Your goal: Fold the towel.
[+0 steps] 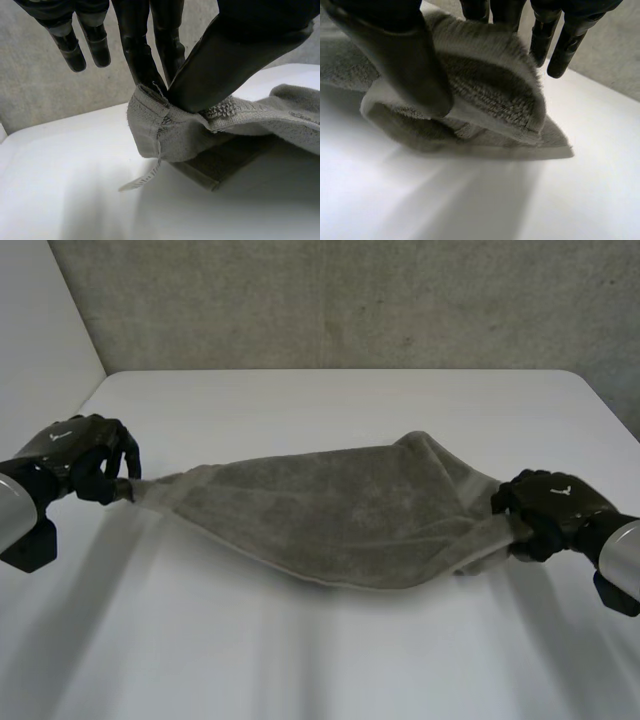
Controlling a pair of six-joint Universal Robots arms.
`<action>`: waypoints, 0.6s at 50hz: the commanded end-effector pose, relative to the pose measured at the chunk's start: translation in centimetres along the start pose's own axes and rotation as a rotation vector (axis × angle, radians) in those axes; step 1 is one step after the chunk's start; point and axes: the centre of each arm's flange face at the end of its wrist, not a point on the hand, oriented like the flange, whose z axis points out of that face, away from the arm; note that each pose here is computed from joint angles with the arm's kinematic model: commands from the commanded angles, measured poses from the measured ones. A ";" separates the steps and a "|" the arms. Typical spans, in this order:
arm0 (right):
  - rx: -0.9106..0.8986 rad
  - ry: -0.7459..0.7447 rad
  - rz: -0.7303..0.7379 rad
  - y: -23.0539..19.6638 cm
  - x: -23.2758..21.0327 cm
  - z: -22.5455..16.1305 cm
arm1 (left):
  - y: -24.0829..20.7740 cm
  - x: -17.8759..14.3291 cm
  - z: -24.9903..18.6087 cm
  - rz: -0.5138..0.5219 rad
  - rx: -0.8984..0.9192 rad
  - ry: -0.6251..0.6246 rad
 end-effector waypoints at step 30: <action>-0.043 -0.027 0.043 0.9 -0.3 0.1 | 0.2 0.4 -0.5 0.001 0.005 0.038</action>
